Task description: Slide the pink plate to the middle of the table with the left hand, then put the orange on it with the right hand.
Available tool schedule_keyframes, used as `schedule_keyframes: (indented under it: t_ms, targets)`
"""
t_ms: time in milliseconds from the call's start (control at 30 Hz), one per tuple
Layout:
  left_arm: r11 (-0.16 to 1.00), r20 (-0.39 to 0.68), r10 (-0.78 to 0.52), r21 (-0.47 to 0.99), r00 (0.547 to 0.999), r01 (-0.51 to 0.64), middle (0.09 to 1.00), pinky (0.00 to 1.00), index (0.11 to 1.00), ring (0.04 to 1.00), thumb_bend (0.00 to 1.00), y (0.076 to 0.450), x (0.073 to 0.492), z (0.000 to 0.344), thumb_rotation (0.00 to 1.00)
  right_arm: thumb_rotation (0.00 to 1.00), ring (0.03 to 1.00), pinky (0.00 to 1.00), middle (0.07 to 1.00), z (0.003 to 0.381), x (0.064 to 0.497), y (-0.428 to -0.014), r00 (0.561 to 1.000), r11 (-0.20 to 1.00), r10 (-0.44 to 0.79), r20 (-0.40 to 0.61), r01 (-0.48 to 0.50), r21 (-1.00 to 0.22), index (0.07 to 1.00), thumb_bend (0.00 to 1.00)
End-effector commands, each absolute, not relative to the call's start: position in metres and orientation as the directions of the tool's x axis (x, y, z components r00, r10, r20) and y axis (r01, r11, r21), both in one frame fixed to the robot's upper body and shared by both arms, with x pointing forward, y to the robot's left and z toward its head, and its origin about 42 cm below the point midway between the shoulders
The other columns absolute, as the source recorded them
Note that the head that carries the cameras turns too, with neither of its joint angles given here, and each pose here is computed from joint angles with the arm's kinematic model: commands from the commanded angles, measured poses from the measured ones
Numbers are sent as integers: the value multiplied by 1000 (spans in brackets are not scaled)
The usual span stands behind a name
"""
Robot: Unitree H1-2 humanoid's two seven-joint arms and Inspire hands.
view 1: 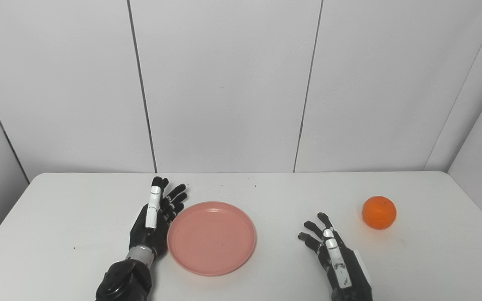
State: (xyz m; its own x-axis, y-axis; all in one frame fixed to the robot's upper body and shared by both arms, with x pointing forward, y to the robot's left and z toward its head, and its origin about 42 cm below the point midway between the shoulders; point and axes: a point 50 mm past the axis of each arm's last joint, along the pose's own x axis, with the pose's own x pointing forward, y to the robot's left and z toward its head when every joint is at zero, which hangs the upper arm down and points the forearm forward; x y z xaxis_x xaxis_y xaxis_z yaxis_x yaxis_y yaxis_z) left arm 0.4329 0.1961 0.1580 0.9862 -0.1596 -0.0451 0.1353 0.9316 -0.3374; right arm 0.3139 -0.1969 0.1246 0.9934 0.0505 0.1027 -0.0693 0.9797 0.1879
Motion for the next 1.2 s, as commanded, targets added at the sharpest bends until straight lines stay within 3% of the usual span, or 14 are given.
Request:
schedule_keyframes:
  t_ms: [0,500,933,1167]
  targets:
    - [925,-36,-190,-342,981,167,885,954,995,898,782,185,440,169,844,856,781,887,847,129,317,-193,993,977,56,102,-75,198,945,764]
    - [913,-3,-230,-347,973,215,938,979,1000,940,785,192,441,154,805,784,757,884,831,123,326,-178,995,971,50,89,-69,228,915,784]
    - [904,28,-238,-360,971,232,940,1000,1000,974,767,201,439,141,753,783,759,878,843,121,330,-175,993,977,59,104,-79,197,929,719]
    - [909,34,-252,-335,967,248,958,1000,1000,974,767,195,439,137,759,832,759,867,841,120,328,-182,989,988,58,132,-76,136,911,717]
